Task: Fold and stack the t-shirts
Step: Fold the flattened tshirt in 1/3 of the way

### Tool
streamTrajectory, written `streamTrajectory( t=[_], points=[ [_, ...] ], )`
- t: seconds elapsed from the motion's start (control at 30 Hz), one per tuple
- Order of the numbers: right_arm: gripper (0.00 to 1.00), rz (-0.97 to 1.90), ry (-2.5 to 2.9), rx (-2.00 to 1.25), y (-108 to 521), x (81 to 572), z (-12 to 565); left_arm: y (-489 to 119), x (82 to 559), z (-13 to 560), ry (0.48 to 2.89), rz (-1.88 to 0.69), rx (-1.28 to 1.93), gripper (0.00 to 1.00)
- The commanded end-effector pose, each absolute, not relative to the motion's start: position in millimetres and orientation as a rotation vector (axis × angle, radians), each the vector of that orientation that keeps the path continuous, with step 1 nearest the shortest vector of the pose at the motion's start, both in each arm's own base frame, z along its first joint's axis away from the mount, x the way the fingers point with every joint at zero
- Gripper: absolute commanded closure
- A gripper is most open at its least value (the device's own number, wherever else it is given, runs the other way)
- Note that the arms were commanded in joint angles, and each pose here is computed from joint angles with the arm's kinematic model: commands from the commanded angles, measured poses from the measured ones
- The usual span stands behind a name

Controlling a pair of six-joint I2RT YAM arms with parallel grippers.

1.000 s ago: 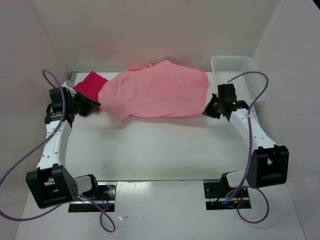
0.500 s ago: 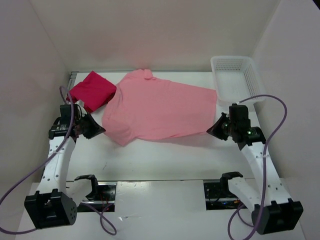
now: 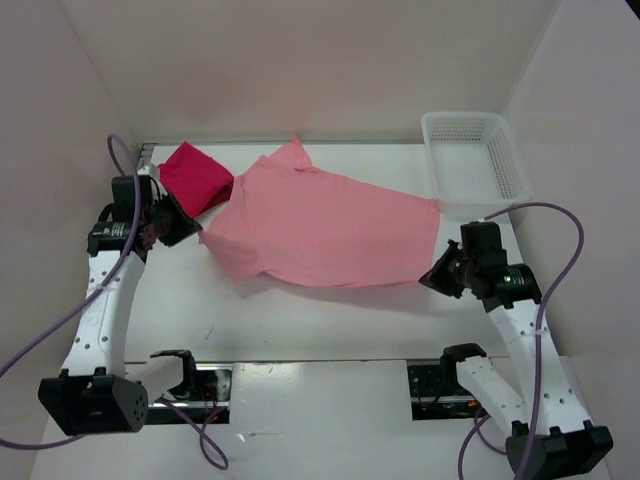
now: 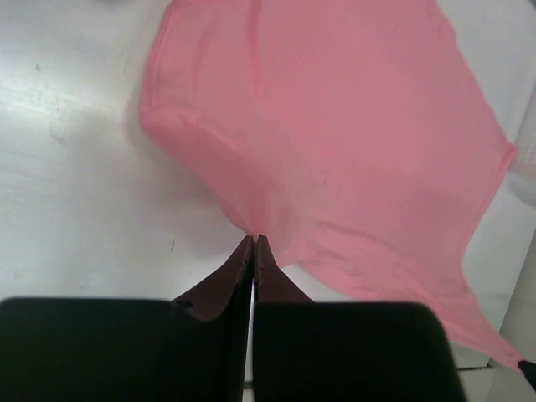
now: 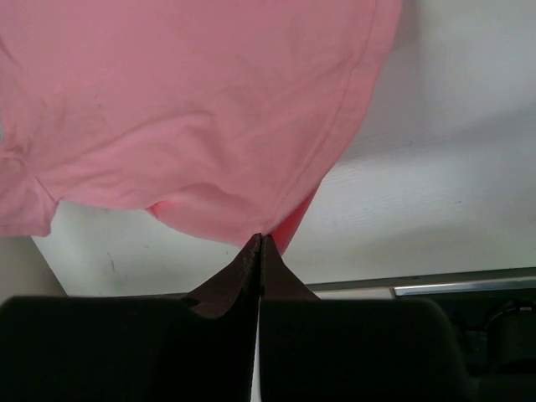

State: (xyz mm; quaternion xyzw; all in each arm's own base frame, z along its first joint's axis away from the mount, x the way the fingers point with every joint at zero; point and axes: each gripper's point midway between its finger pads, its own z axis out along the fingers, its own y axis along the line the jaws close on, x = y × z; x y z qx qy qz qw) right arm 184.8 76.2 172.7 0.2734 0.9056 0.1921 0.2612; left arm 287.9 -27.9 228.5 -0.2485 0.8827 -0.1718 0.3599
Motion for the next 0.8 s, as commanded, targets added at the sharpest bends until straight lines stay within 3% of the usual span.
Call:
streamTrajectory(
  t=[0.0, 0.37, 0.77],
  points=[
    [1.0, 0.5, 2.434, 0.746, 76.4, 206.7, 169.3, -30.7, 333.7, 255.3, 2.139, -0.511, -0.607, 1.0],
    [1.0, 0.543, 2.403, 0.921, 72.7, 256.3, 126.4, -62.6, 432.5, 205.4, 2.216, -0.469, -0.563, 1.0],
    [1.0, 0.262, 2.362, 1.156, 35.5, 274.4, 78.5, -83.7, 492.4, 159.4, 2.29, -0.431, -0.533, 1.0]
  ],
)
